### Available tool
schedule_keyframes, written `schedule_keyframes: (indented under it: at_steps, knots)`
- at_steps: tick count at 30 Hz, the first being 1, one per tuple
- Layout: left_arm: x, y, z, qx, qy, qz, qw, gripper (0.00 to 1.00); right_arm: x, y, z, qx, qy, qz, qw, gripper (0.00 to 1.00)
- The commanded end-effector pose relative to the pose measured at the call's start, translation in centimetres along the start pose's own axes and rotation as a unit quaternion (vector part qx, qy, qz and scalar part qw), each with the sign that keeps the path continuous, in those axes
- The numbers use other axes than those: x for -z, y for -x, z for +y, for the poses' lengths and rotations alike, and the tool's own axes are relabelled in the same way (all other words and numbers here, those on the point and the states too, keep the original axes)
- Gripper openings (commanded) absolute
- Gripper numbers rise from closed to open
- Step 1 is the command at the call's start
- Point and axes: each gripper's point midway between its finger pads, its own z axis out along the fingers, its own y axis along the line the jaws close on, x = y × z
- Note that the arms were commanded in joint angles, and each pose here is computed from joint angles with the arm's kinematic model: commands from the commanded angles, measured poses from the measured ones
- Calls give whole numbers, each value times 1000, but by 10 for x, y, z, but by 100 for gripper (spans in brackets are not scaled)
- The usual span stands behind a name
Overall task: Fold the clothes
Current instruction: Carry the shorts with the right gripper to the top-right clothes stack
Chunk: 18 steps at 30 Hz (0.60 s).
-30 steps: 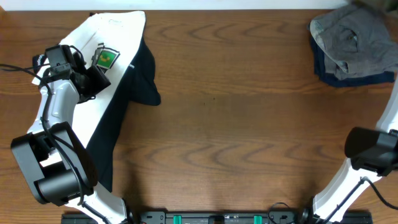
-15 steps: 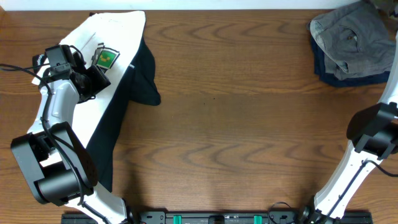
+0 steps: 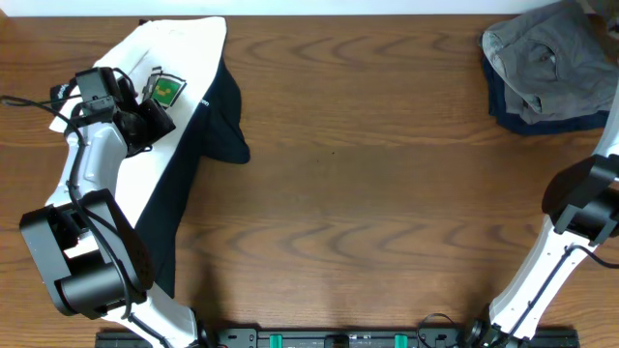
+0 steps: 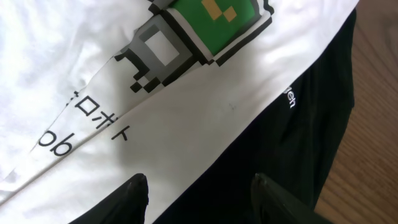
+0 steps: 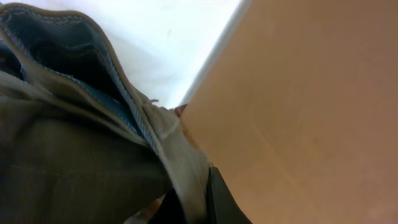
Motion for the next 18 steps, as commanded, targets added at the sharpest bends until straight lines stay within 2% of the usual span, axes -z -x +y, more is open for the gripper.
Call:
schedule_keyframes:
  at_steps: [1, 7, 13, 18]
  knots:
    - [11, 11, -6, -4, -3, -19, 1000, 55, -2, 0, 9, -27, -3, 0, 1000, 1]
    - [11, 10, -6, -4, -3, -19, 1000, 56, -9, -17, 40, -9, 15, 21, 1000, 1]
    - [11, 10, -6, -4, -3, -19, 1000, 55, 5, -17, 72, 13, 40, 29, 999, 1]
    - [11, 10, -6, -4, -3, -19, 1000, 56, 26, -37, 119, 52, 105, 67, 991, 1]
